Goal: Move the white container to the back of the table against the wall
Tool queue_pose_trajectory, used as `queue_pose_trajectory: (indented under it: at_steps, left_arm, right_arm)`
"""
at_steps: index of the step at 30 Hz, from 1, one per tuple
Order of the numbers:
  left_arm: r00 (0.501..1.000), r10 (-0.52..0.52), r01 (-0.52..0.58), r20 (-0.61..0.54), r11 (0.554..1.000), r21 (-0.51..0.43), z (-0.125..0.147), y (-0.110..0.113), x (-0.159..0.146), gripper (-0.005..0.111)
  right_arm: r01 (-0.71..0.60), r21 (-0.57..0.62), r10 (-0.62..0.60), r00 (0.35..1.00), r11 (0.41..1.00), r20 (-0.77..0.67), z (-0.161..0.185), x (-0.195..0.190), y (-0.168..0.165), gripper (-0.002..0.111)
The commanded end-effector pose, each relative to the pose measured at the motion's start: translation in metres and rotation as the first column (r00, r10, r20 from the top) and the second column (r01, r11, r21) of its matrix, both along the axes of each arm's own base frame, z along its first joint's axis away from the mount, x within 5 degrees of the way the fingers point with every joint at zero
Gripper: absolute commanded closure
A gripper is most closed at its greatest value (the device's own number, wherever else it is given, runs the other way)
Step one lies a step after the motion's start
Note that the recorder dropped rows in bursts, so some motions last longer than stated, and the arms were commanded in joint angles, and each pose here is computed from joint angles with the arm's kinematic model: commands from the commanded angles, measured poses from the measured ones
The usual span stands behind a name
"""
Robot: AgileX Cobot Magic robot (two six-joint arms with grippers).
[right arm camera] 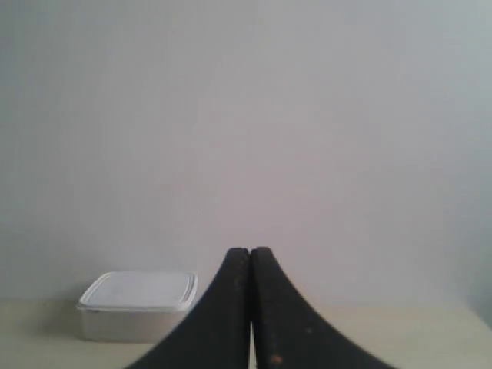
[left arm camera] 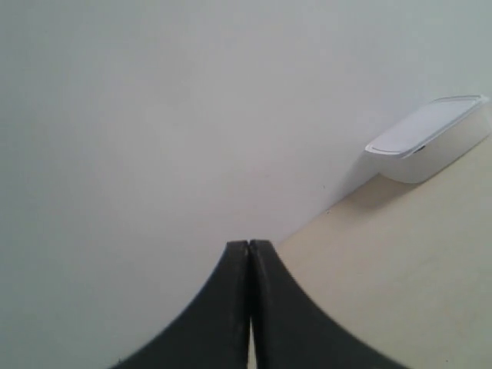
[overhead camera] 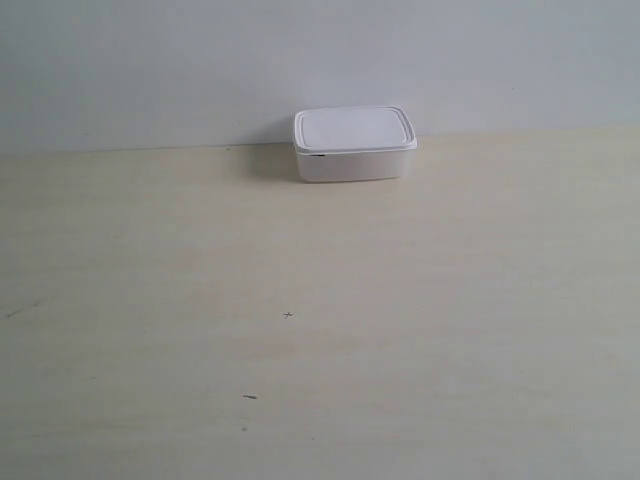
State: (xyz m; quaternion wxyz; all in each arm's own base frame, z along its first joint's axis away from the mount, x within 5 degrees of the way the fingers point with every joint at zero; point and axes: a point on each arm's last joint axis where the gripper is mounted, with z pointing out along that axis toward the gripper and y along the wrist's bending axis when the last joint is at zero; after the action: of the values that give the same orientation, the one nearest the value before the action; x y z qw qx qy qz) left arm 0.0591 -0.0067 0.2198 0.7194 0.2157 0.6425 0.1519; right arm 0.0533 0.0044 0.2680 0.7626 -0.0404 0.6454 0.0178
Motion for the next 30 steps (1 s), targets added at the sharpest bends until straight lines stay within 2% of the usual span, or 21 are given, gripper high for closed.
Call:
queue_pose_trajectory:
  at_steps: [1,9,14,18,25,30]
  left_arm:
    - [1.0,-0.008,0.008,-0.017,1.0,0.006,-0.009,0.0,-0.003,0.107]
    - [1.0,-0.01,0.01,-0.022,1.0,0.006,-0.009,-0.001,-0.003,0.107]
    - [1.0,-0.01,0.01,-0.022,1.0,0.006,-0.009,-0.001,-0.003,0.107]
    - [0.999,-0.012,0.012,-0.03,1.0,0.008,-0.01,-0.001,-0.003,0.107]
    - [0.985,-0.043,0.047,-0.165,0.999,0.023,-0.022,-0.004,-0.004,0.107]
    - [0.984,-0.045,0.049,-0.172,0.999,0.021,-0.023,-0.004,-0.004,0.107]
  right_arm:
    - [-0.02,-0.108,0.031,0.994,0.994,0.105,-0.015,0.004,0.005,0.108]
    - [-0.023,-0.107,0.023,1.0,0.994,0.001,-0.044,0.008,0.005,0.108]
    - [-0.007,0.007,0.007,0.997,1.0,-0.074,-0.053,0.005,0.001,0.108]
    - [0.001,0.012,0.0,0.996,1.0,-0.094,-0.056,0.003,0.0,0.108]
    - [0.002,0.014,-0.001,0.995,1.0,-0.1,-0.057,0.003,0.0,0.108]
    - [0.002,0.012,-0.001,0.995,1.0,-0.099,-0.057,0.003,0.0,0.108]
